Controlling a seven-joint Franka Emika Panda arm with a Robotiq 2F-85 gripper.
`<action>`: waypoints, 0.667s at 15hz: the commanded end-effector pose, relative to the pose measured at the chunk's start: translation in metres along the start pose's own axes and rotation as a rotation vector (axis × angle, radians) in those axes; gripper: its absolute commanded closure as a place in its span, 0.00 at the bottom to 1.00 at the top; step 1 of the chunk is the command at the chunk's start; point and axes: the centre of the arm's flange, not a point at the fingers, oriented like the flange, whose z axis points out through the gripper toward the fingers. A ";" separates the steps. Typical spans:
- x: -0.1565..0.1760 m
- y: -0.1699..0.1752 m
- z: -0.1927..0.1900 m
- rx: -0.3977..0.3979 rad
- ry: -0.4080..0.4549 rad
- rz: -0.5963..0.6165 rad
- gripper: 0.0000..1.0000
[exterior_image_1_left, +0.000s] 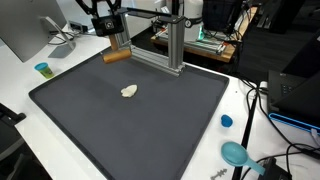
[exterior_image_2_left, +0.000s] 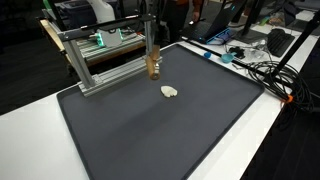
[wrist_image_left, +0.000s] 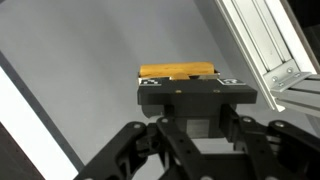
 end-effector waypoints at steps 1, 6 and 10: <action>0.040 -0.022 0.016 -0.099 -0.001 -0.172 0.78; 0.071 -0.024 0.055 -0.170 -0.004 -0.421 0.78; 0.062 -0.016 0.068 -0.122 0.030 -0.548 0.78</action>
